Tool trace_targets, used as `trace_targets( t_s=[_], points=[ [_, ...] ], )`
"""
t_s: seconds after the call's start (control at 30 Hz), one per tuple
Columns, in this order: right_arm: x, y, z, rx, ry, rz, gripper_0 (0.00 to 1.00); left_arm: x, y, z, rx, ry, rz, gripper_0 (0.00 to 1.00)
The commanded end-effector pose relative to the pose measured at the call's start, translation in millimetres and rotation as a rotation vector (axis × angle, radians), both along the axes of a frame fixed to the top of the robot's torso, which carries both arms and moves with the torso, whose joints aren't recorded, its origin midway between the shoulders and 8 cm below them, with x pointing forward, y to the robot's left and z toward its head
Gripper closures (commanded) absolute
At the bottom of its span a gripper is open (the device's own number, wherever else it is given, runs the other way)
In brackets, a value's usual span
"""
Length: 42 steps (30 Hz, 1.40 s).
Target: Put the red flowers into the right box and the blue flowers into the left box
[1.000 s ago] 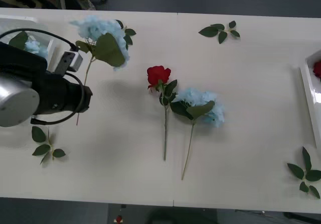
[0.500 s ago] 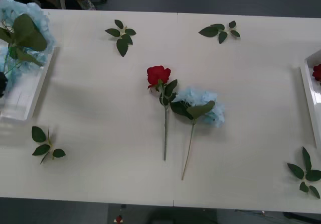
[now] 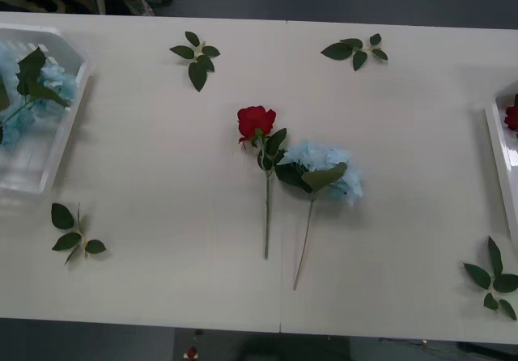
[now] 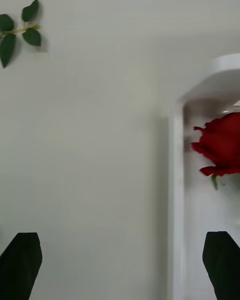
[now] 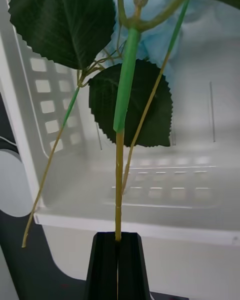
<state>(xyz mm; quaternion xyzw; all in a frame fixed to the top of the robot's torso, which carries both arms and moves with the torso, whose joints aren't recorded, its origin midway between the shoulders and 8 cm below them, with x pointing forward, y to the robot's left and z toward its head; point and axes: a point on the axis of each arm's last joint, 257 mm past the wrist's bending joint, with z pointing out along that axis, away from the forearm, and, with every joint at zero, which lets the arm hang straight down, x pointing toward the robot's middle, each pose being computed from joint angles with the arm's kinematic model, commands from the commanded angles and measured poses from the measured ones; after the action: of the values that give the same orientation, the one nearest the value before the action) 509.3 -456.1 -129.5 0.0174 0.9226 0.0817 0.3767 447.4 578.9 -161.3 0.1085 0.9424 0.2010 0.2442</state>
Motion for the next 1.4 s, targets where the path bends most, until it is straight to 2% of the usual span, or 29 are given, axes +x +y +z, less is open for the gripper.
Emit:
trace_targets(
  t_s=[0.03,0.1,0.17,0.23,0.27,0.3,0.33,0.4,0.47,0.53,0.63,0.8,0.93,1.1,1.4],
  points=[
    [-21,34,6,0.045,-0.037,0.009,0.05,2,22,20,0.088,-0.007,0.021,1.00],
    [-32,49,2,0.066,-0.041,0.018,0.05,3,21,15,0.089,-0.003,0.017,0.99],
    [-46,72,-3,0.091,-0.047,0.035,0.05,4,20,11,0.092,0.006,0.009,0.92],
    [-50,78,-5,0.097,-0.045,0.038,0.05,5,19,10,0.093,0.008,0.007,0.90],
    [-59,97,-7,0.111,-0.050,0.051,0.06,4,19,9,0.102,0.015,0.006,0.82],
    [-65,106,-8,0.101,-0.057,0.060,0.05,4,19,9,0.103,0.016,0.007,0.68],
    [-71,113,-8,0.098,-0.064,0.063,0.05,4,20,8,0.103,0.018,0.010,0.49],
    [-80,129,-11,0.106,-0.068,0.077,0.06,3,21,7,0.098,0.020,0.011,0.26],
    [-88,144,-14,0.107,-0.068,0.090,0.05,4,17,5,0.086,0.018,0.004,0.14],
    [-96,162,-19,0.094,-0.070,0.123,0.05,7,7,2,0.051,0.016,-0.021,0.05],
    [-106,184,-24,0.094,-0.069,0.158,0.05,11,-12,-1,-0.021,0.004,-0.068,0.01],
    [-120,216,-35,0.116,-0.046,0.211,0.05,26,-67,2,-0.205,-0.051,-0.193,0.01],
    [-133,241,-43,0.129,-0.016,0.229,0.05,38,-109,22,-0.340,-0.116,-0.286,0.01],
    [-142,270,-52,0.094,-0.004,0.258,0.06,48,-149,39,-0.426,-0.141,-0.366,0.01],
    [-138,308,-70,-0.002,-0.014,0.283,0.05,76,-235,53,-0.699,-0.175,-0.309,0.01]
  ],
)
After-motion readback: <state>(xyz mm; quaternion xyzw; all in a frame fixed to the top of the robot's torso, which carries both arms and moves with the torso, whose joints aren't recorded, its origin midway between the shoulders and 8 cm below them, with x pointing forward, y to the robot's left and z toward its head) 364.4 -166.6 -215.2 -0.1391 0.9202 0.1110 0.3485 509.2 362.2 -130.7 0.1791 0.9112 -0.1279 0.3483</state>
